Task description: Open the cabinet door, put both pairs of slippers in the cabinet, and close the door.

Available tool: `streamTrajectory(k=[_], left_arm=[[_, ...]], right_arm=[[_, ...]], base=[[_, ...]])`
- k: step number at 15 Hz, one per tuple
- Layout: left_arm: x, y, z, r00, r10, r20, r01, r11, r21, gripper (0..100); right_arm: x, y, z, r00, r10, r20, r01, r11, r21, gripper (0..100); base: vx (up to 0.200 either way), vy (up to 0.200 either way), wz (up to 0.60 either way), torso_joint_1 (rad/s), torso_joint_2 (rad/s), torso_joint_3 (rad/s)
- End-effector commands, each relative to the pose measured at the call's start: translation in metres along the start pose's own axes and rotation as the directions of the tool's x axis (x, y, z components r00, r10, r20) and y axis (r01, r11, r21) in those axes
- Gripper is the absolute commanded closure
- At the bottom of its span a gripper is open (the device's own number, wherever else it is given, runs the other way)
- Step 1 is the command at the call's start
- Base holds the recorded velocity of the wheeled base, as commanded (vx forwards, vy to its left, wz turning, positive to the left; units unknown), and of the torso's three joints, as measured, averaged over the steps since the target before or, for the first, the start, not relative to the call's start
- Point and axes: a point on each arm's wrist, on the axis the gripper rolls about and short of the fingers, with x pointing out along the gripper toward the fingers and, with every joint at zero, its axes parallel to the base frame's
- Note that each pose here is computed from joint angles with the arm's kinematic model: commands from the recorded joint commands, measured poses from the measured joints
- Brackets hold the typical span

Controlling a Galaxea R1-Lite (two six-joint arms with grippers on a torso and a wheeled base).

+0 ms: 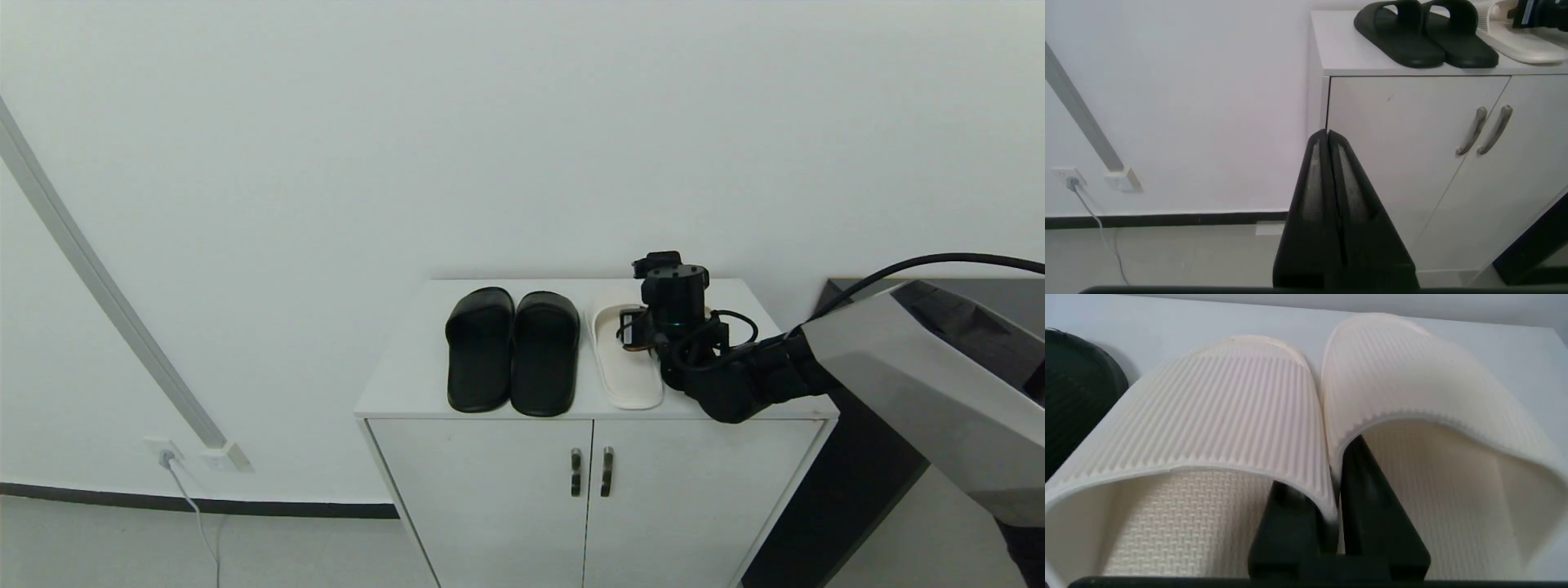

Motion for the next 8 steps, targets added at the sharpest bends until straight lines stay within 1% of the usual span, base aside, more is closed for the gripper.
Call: streamTrajectory(k=[1,4,6,8], left_arm=[[0.0,0.0,0.0,1.0,0.0,-0.001,0.0,1.0,-0.001,100],[0.0,0.0,0.0,1.0,0.0,0.001,0.0,1.0,-0.001,100],[0.0,0.0,0.0,1.0,0.0,0.001,0.0,1.0,-0.001,100],[0.0,0.0,0.0,1.0,0.0,0.001,0.0,1.0,-0.001,100]], right_arm=[[-0.007,-0.003,0.012,1.0,0.002,0.021,-0.002,1.0,0.003,100],[-0.033,-0.013,0.034,0.999,0.022,0.043,-0.022,1.0,-0.001,100],[-0.063,-0.019,0.046,0.995,0.088,0.042,-0.087,0.996,-0.005,100],[-0.099,-0.026,0.05,0.988,0.152,0.024,-0.151,0.988,-0.018,100]], base=[[0.0,0.0,0.0,0.0,0.0,0.0],[0.0,0.0,0.0,0.0,0.0,0.0],[0.0,0.0,0.0,0.0,0.0,0.0],[0.0,0.0,0.0,0.0,0.0,0.0]])
